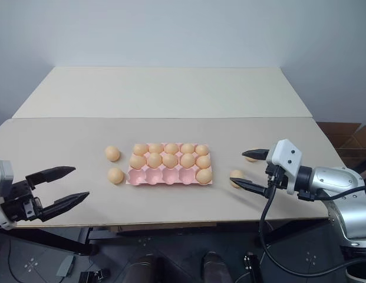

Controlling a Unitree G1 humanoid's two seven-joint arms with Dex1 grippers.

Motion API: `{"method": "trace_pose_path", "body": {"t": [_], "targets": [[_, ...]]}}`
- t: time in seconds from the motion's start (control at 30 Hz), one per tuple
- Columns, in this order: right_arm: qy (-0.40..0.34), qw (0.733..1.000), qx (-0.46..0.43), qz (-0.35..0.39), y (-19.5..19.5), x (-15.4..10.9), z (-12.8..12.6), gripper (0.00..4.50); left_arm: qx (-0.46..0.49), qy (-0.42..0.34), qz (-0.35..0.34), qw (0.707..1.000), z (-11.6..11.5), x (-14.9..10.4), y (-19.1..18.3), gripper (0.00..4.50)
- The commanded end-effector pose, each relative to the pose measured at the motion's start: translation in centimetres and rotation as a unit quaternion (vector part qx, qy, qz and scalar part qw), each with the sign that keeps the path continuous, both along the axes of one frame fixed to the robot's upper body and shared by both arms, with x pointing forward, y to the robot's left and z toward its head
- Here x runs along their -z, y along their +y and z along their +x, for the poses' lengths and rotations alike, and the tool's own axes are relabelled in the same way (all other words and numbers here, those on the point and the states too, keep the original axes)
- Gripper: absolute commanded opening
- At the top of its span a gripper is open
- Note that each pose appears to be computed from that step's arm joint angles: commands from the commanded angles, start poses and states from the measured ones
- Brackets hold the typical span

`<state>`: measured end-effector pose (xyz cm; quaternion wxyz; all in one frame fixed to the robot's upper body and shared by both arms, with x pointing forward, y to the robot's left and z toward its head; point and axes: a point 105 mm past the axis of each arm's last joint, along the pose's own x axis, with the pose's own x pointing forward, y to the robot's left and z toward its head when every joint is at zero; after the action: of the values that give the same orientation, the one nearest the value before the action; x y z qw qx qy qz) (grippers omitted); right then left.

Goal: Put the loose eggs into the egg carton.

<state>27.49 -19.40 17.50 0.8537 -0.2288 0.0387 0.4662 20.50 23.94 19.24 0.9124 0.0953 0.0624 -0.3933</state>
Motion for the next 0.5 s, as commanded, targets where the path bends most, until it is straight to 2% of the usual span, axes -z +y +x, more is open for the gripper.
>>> {"method": "trace_pose_path", "body": {"t": [0.03,0.13,0.23,0.5], "targets": [[-0.013,1.000,-0.004,-0.004,0.0,-0.6,-0.4,4.50,-0.013,-0.035,-0.005,0.999,0.3,-1.4,0.2,4.48],[-0.014,1.000,-0.003,-0.005,0.0,-0.6,-0.4,4.50,-0.013,-0.036,-0.018,0.999,0.6,-1.9,0.1,4.48],[-0.018,1.000,0.004,-0.006,-0.2,-0.6,-0.2,4.50,0.005,-0.035,-0.002,0.999,0.5,-1.9,-0.3,4.48],[-0.034,0.997,0.060,-0.036,-1.5,-0.9,0.8,4.50,0.029,-0.035,0.009,0.999,0.5,-1.5,-1.4,4.48]]}}
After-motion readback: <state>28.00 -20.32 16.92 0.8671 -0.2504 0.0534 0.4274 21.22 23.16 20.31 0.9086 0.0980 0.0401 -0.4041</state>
